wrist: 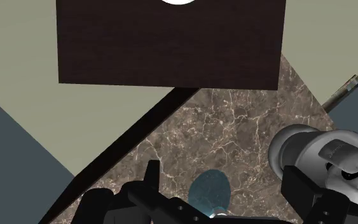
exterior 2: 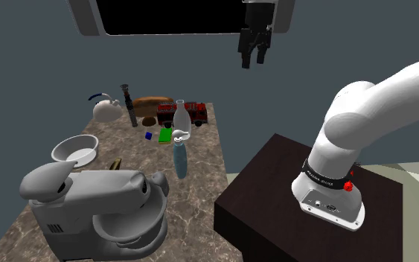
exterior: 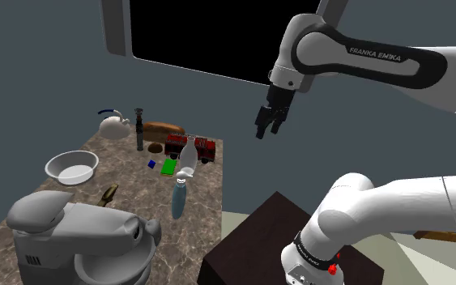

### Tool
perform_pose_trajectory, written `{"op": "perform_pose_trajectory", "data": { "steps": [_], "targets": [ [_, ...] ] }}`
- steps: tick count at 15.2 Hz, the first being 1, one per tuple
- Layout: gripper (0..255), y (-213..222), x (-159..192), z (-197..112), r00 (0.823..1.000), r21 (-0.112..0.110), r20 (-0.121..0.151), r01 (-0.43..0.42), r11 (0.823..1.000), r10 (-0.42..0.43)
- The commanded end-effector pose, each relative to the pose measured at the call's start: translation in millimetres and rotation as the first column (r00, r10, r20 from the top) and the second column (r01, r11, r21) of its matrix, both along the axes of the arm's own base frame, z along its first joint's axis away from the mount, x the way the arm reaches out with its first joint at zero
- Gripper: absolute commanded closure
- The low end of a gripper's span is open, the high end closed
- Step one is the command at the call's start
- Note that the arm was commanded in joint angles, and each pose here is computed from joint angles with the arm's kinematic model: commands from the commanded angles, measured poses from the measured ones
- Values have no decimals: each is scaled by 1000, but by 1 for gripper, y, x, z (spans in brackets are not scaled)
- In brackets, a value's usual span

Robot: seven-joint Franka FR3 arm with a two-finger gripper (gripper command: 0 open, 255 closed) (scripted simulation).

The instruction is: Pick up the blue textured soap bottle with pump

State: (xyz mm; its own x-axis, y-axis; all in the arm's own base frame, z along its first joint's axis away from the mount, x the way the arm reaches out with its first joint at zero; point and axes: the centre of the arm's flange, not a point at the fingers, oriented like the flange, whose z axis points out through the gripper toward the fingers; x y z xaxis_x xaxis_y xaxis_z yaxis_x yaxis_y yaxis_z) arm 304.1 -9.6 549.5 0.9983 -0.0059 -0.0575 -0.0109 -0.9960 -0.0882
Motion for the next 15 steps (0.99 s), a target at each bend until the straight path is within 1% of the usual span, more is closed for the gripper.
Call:
{"op": "perform_pose_trajectory", "data": {
  "steps": [1,15],
  "targets": [
    [0,0,0,0,1000,0,0,0,1000,0],
    [0,46,121,-133,1000,26,-15,17,1000,-16]
  ]
}}
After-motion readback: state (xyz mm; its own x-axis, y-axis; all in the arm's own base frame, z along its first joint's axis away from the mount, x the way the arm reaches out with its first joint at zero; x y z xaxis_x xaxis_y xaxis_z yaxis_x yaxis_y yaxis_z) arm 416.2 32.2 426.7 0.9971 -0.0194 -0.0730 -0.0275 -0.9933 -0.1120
